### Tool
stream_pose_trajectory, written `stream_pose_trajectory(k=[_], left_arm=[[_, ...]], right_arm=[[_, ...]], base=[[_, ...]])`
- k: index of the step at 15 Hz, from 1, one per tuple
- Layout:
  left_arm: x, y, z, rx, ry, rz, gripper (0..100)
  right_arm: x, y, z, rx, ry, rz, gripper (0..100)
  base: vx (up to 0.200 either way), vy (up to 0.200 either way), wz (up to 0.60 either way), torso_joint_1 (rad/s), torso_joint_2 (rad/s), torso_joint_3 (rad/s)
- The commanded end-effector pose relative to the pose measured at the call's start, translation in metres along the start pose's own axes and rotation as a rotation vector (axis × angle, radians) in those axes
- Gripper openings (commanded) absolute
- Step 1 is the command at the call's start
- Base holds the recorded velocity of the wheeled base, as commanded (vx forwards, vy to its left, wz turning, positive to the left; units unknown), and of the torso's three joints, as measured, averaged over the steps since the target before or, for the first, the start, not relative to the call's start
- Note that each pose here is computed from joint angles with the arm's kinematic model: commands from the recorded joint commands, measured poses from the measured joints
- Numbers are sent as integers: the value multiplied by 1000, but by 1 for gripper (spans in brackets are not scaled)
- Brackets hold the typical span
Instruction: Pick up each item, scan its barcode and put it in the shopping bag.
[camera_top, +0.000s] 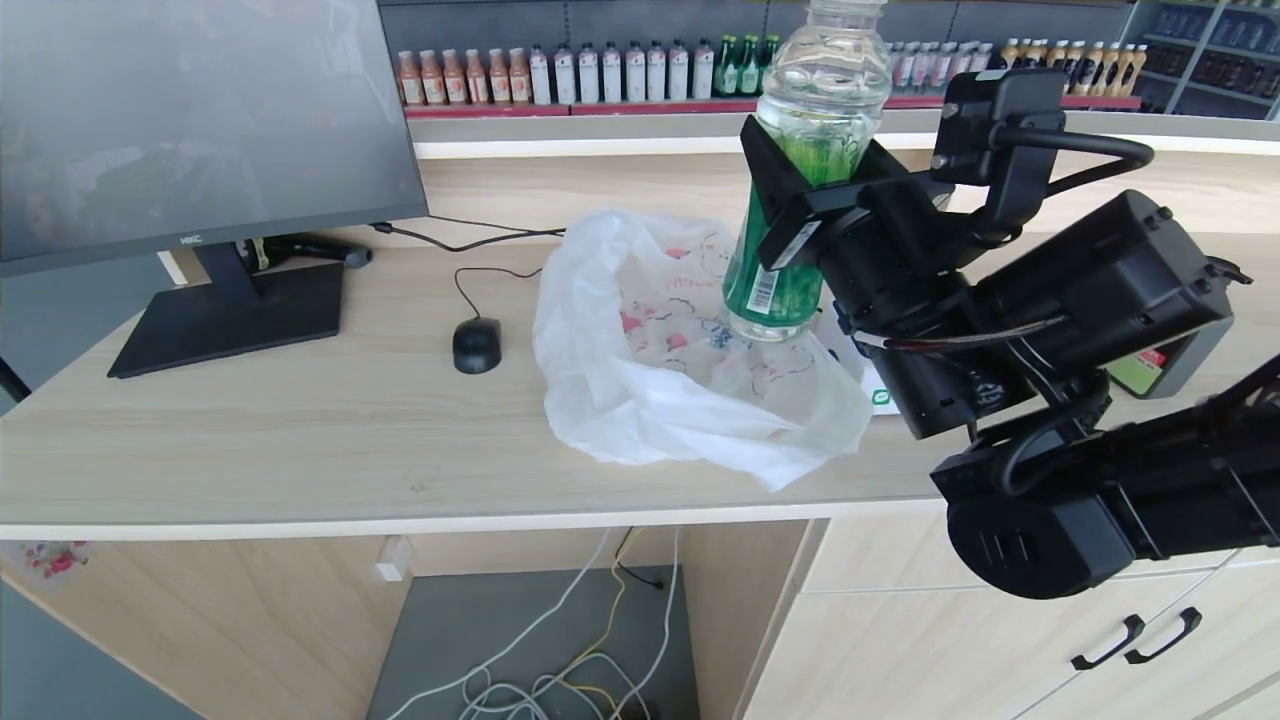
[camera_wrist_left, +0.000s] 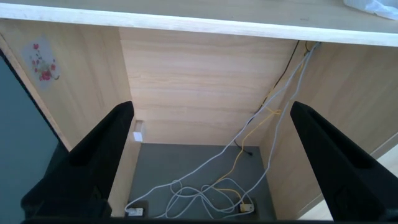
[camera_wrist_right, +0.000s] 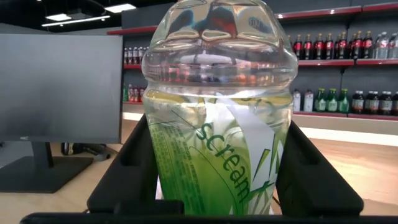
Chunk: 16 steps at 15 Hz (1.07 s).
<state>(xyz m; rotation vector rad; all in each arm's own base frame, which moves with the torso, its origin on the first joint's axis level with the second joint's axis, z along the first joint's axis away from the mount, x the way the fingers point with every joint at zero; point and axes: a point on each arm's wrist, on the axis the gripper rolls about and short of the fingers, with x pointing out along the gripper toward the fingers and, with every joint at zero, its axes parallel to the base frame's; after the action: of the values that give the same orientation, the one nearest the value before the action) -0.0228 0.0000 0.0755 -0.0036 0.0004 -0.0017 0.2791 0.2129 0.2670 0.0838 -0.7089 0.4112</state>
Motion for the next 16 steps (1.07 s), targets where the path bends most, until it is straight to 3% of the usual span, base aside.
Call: stream_pose_trajectory(k=[1,7,16], left_arm=[[0,0,0,2,0,0,100],[0,0,0,4,0,0,100],[0,0,0,4,0,0,100]], right_arm=[[0,0,-1,-1,1,0,0],[-1,1,-11,-8,24,4,0],[21,9,-30,-30,155,-7,0]], base=[[0,0,0,0,0,0],[0,0,0,0,0,0],[0,0,0,0,0,0]])
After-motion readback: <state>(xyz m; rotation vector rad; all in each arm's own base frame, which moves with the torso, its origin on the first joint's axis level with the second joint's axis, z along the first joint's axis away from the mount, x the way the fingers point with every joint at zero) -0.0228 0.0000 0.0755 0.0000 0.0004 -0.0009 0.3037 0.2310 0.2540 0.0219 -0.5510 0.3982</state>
